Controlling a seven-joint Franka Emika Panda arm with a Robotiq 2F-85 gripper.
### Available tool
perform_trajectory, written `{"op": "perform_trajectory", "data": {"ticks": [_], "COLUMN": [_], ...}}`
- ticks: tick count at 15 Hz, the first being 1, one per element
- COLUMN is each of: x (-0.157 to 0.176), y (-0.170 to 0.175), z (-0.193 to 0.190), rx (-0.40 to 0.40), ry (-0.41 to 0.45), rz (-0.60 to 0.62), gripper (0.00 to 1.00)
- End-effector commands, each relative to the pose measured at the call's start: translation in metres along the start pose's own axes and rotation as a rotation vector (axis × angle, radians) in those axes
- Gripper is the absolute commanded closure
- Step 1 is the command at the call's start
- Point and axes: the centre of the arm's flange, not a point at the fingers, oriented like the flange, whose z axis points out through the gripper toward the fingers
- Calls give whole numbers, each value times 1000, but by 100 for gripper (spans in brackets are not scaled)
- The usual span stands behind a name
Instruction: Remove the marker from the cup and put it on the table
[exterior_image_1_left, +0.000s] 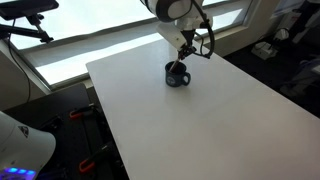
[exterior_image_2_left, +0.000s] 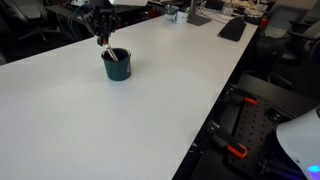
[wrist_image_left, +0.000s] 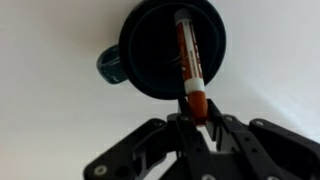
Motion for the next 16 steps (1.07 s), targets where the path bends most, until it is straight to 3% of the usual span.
{"op": "perform_trajectory", "data": {"ticks": [1, 5, 8, 12, 16], "x": [14, 29, 46, 50, 14], "y": [-13, -17, 7, 84, 161], "z": [-52, -109, -145, -163, -130], "rx": [-13, -26, -66, -157, -226], "ry": [-40, -37, -10, -13, -97], "rz": [32, 45, 97, 248, 395], "gripper": [95, 95, 95, 95, 95]}}
